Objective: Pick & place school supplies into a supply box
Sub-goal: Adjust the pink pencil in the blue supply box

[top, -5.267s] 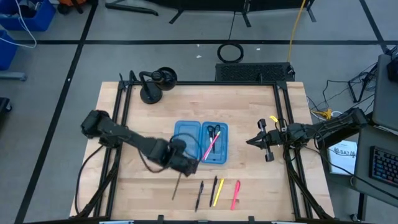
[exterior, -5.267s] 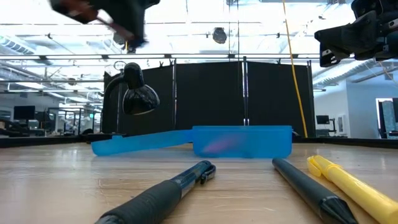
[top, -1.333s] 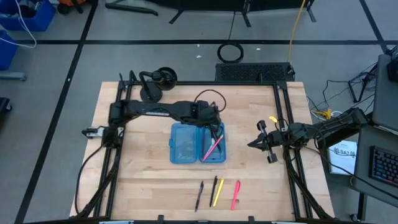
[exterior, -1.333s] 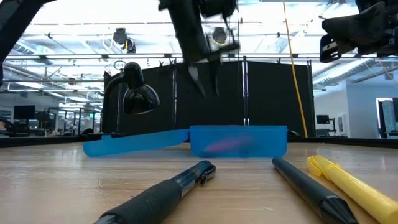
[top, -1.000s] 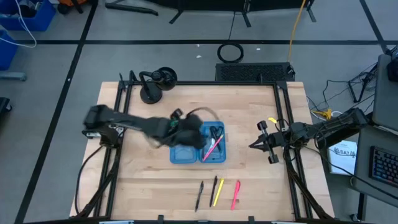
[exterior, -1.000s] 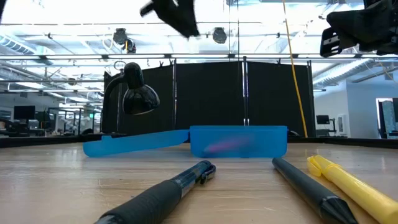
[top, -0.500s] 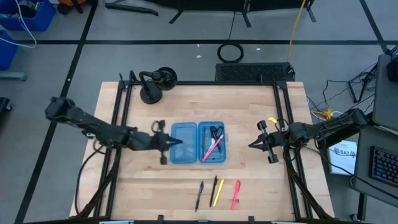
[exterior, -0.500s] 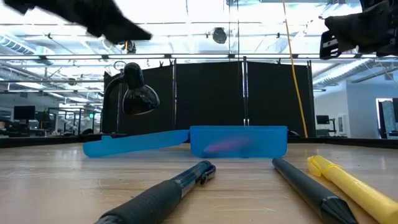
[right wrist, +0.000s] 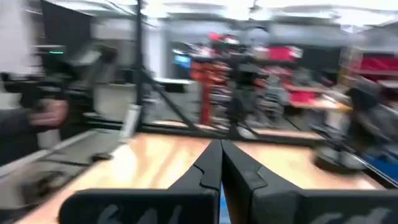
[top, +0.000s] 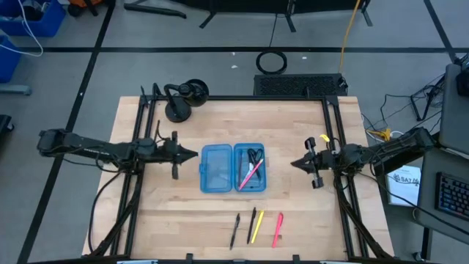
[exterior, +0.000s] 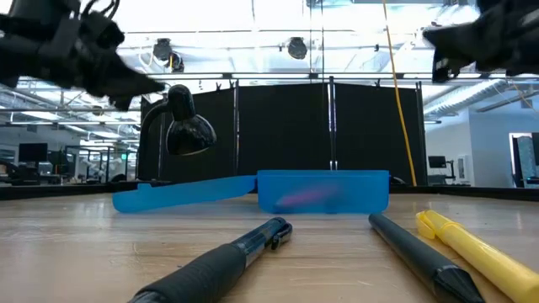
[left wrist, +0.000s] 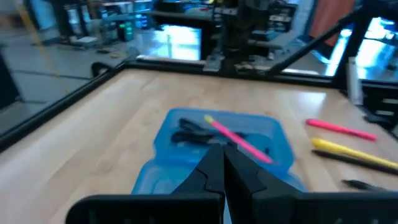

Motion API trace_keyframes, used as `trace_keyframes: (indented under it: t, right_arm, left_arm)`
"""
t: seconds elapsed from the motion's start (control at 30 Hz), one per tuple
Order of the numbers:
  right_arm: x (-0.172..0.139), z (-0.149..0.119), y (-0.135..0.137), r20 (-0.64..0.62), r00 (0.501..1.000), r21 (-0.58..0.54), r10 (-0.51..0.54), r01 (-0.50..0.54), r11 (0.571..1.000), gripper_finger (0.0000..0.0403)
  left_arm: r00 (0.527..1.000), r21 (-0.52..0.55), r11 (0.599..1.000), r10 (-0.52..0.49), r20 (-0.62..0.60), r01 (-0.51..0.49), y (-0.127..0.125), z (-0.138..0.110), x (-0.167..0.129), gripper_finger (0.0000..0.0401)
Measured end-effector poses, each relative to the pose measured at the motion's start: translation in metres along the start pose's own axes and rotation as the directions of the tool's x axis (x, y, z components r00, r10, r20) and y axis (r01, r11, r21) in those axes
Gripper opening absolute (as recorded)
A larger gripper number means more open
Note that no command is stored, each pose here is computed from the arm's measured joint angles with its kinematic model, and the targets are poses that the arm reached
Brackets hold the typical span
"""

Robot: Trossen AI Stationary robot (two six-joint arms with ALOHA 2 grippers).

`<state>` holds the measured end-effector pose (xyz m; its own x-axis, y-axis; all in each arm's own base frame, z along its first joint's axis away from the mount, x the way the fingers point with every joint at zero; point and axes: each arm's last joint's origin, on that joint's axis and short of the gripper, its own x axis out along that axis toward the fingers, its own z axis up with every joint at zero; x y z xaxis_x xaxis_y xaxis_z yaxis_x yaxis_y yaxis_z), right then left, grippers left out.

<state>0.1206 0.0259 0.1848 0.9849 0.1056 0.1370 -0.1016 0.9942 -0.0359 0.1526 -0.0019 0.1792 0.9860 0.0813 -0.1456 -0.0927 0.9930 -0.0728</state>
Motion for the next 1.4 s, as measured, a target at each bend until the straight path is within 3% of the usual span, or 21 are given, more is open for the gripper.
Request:
trace_keyframes:
  t: [0.1, 0.23, 0.3, 0.43, 0.63, 0.73, 0.8, 0.93, 1.07, 1.17, 1.33, 1.4]
  right_arm:
    - [0.005, -0.007, -0.003, -0.179, 0.978, -0.007, -0.109, 0.109, 0.994, 0.0]
    - [0.026, 0.022, -0.011, -0.362, 0.915, -0.008, -0.18, 0.19, 0.982, 0.0]
    - [0.041, 0.035, -0.016, -0.48, 0.852, -0.055, -0.209, 0.208, 0.977, 0.0]
    - [0.079, 0.064, -0.037, -0.681, 0.677, -0.201, -0.278, 0.192, 0.96, 0.0]
    - [0.143, 0.056, -0.082, -0.921, 0.362, -0.163, -0.142, -0.025, 0.986, 0.0]
    - [0.163, 0.043, -0.089, -0.962, 0.249, -0.186, -0.115, -0.28, 0.942, 0.0]
    - [0.17, 0.031, -0.088, -0.974, 0.202, -0.171, -0.1, -0.374, 0.912, 0.0]
    - [0.183, 0.019, -0.087, -0.972, 0.231, -0.145, -0.048, -0.426, 0.893, 0.0]
    - [0.19, 0.007, -0.075, -0.979, 0.203, -0.118, -0.03, -0.441, 0.89, 0.0]
    - [0.195, 0.004, -0.066, -0.974, 0.224, -0.131, -0.025, -0.472, 0.872, 0.0]
    - [0.209, -0.002, -0.059, -0.953, 0.299, -0.205, -0.058, -0.491, 0.847, 0.0019]
    - [0.21, -0.005, -0.059, -0.953, 0.295, -0.223, -0.072, -0.516, 0.827, 0.0033]
  left_arm:
    - [0.997, -0.025, 0.997, 0.072, 0.035, -0.071, 0.004, -0.013, -0.003, 0.0002]
    - [0.981, -0.047, 0.984, 0.176, 0.082, -0.173, 0.008, -0.024, -0.008, 0.0009]
    - [0.97, -0.045, 0.973, 0.227, 0.08, -0.224, 0.01, -0.024, -0.008, 0.0015]
    - [0.952, -0.01, 0.957, 0.29, 0.098, -0.291, 0.012, -0.022, -0.008, 0.0019]
    - [0.948, 0.088, 0.948, 0.292, 0.127, -0.304, 0.012, -0.019, -0.009, 0.0006]
    - [0.947, 0.114, 0.944, 0.294, 0.127, -0.309, 0.012, -0.019, -0.009, 0.0004]
    - [0.949, 0.114, 0.946, 0.291, 0.122, -0.305, 0.012, -0.02, -0.009, 0.001]
    - [0.964, 0.103, 0.961, 0.249, 0.092, -0.258, 0.01, -0.023, -0.008, 0.0024]
    - [0.972, 0.118, 0.966, 0.225, 0.068, -0.231, 0.01, -0.025, -0.008, 0.0022]
    - [0.972, 0.118, 0.965, 0.227, 0.067, -0.234, 0.01, -0.025, -0.008, 0.0012]
    - [0.971, 0.147, 0.961, 0.227, 0.069, -0.235, 0.01, -0.025, -0.008, 0.0007]
    - [0.971, 0.155, 0.959, 0.228, 0.069, -0.236, 0.01, -0.025, -0.008, 0.0016]
